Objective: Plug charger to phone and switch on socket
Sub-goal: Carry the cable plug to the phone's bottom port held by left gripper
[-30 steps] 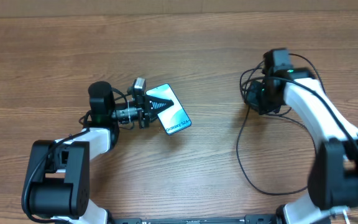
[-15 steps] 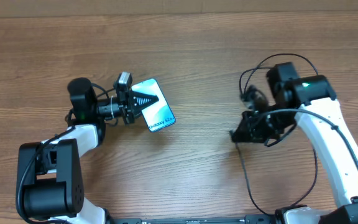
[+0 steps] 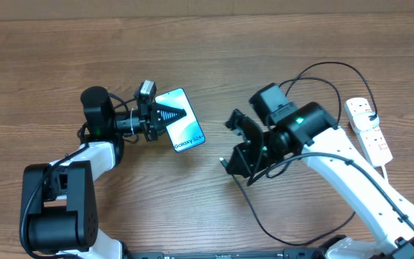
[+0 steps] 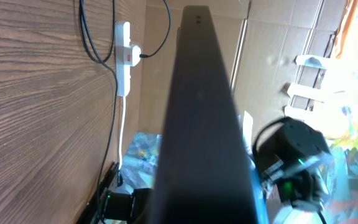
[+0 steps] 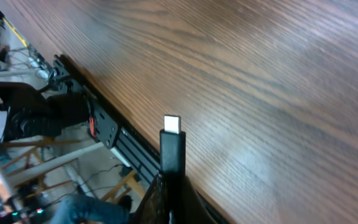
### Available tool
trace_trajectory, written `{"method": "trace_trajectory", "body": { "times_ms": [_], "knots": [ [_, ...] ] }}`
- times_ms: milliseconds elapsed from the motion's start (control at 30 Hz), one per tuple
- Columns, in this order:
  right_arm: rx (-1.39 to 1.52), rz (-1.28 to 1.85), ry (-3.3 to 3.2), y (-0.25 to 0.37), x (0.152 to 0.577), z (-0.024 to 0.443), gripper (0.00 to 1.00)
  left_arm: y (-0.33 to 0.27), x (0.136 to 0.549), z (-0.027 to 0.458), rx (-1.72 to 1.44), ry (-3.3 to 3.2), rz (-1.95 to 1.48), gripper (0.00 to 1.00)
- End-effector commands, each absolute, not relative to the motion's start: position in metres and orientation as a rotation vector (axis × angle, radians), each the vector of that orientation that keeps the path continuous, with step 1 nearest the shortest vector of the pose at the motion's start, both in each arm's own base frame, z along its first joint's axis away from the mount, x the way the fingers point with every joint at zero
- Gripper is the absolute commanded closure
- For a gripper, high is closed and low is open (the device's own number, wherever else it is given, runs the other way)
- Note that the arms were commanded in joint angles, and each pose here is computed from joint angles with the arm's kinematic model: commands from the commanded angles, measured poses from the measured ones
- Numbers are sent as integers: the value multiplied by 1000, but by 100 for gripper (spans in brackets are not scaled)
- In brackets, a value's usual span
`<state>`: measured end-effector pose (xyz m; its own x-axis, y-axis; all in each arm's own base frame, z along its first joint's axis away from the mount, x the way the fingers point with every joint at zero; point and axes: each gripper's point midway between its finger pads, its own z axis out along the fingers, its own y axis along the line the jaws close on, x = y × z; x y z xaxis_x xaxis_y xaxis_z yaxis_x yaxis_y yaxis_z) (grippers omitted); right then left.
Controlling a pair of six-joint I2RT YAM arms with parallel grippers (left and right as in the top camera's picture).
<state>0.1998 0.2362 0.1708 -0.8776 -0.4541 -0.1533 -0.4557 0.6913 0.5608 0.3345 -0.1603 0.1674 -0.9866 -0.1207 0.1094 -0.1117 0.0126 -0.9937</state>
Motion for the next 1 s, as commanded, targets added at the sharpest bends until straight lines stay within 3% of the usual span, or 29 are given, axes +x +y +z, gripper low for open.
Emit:
{"method": "trace_trajectory", "body": {
  "times_ms": [0,967],
  "knots": [
    [-747,921,2884,245,201,170,96,-168,339,175,-183,2214,-2160,96],
    [-683,974,2800,267,215,178,96,-190,343,171,-195,2220,-2110,96]
  ]
}}
